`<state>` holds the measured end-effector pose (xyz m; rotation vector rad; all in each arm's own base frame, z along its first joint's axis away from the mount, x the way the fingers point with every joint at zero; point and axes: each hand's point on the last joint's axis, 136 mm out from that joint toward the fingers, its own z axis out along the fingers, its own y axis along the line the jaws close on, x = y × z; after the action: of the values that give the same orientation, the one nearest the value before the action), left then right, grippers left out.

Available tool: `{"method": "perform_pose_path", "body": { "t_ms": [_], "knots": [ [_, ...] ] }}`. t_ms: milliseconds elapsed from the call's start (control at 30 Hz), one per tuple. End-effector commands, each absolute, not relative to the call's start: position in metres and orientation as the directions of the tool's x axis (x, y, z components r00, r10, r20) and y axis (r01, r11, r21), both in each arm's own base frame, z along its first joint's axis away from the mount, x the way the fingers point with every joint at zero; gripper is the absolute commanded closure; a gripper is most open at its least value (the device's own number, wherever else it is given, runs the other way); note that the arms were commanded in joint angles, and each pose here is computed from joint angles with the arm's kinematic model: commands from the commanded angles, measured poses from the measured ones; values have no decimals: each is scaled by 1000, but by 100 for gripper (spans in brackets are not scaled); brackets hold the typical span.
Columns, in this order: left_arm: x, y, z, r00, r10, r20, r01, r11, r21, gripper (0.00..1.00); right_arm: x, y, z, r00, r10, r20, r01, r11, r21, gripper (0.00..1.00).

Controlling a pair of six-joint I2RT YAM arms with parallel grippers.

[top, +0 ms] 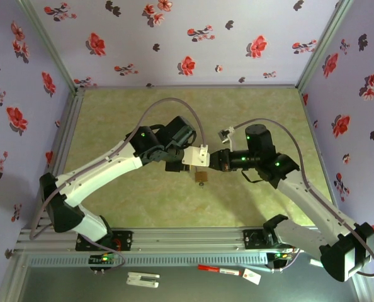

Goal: Unlock with the key

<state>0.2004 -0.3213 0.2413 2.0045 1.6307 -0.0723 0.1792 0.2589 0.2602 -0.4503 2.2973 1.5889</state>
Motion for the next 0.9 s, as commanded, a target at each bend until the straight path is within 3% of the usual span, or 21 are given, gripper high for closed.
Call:
{"method": "perform_pose_path", "body": {
  "t_ms": [0, 200, 367, 500, 633, 767, 867],
  "knots": [
    [160, -376, 309, 364, 676, -640, 920, -155, 359, 100, 174, 259, 236, -870, -158, -467, -491, 363, 792, 100],
    [158, -374, 304, 363, 694, -622, 920, -159, 359, 100, 171, 261, 230, -867, -218, -448, -498, 341, 797, 100],
    [192, -388, 325, 395, 649, -650, 819, 72, 569, 100, 192, 274, 236, -923, -86, -376, -383, 304, 872, 100],
    [192, -390, 339, 434, 598, -674, 776, 133, 617, 100, 206, 277, 245, -948, 50, -314, -294, 241, 925, 100],
    [174, -393, 335, 430, 572, -698, 827, 60, 559, 100, 203, 278, 261, -940, 63, -335, -320, 177, 931, 100],
    [139, -397, 321, 382, 578, -721, 914, -121, 387, 100, 186, 270, 238, -903, -72, -423, -423, 317, 849, 100],
    [128, -397, 316, 356, 598, -718, 933, -182, 311, 100, 175, 259, 214, -865, -196, -462, -499, 424, 756, 100]
  ]
}}
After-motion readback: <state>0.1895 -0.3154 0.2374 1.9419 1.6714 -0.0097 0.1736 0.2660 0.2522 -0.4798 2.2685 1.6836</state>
